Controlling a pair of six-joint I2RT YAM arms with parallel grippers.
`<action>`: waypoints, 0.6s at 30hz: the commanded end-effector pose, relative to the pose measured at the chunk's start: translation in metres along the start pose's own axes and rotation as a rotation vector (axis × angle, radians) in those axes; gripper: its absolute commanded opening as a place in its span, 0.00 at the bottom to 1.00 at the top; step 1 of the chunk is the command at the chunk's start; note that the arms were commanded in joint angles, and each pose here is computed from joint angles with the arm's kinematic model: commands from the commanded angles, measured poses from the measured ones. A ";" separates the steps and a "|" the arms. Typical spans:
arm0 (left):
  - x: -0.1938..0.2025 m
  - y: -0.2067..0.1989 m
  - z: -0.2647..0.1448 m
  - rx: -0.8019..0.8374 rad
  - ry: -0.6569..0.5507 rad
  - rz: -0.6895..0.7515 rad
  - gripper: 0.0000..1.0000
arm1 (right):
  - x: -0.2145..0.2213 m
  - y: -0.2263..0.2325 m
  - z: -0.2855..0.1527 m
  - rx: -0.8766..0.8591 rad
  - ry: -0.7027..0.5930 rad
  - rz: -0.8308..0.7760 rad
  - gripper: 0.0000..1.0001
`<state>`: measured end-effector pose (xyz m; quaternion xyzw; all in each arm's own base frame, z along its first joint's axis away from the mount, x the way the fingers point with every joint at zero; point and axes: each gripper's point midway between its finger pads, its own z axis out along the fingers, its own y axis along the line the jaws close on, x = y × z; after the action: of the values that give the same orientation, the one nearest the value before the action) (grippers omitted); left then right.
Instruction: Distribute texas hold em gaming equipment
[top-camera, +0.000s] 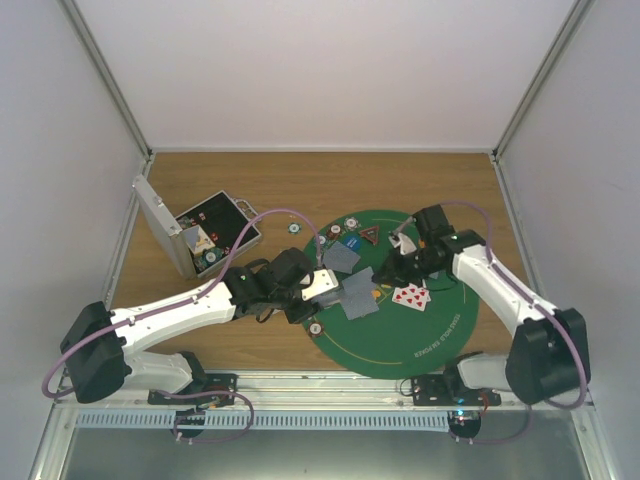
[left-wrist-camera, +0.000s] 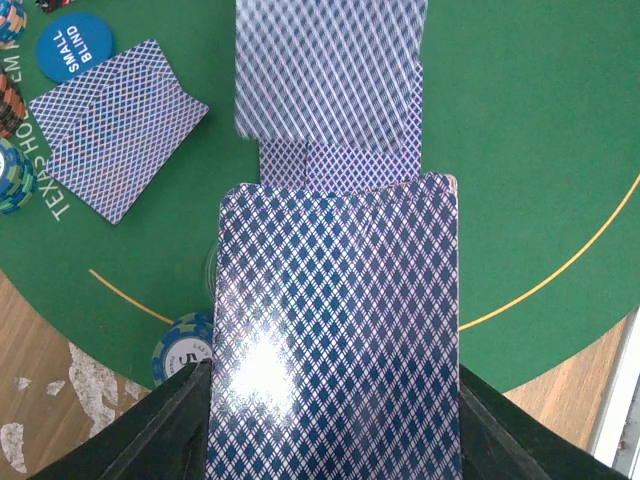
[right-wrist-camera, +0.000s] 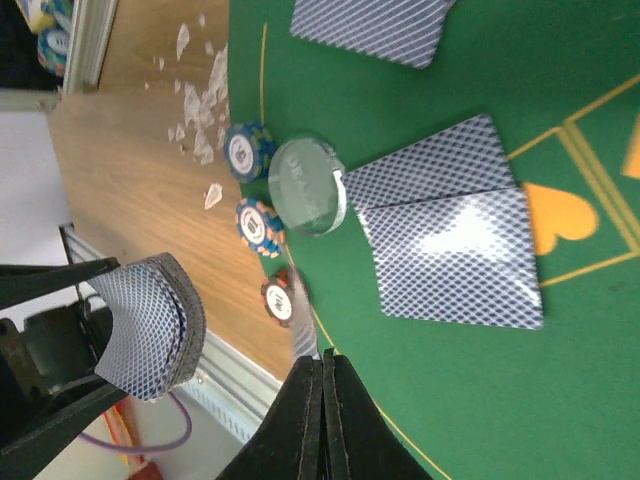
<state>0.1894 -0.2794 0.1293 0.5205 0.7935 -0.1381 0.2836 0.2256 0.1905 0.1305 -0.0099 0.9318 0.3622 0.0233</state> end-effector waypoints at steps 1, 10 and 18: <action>-0.013 0.001 -0.004 -0.012 -0.062 0.013 0.57 | -0.009 -0.015 -0.023 0.006 -0.121 0.074 0.01; -0.013 0.001 -0.004 -0.013 -0.065 0.013 0.57 | -0.004 -0.075 -0.048 0.091 -0.297 0.284 0.00; -0.012 0.001 -0.005 -0.014 -0.066 0.013 0.57 | 0.024 -0.125 -0.039 0.151 -0.350 0.471 0.01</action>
<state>0.1890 -0.2787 0.1280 0.5205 0.7939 -0.1376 0.2825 0.2135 0.0845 0.0920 0.2247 0.9207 0.3014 0.1048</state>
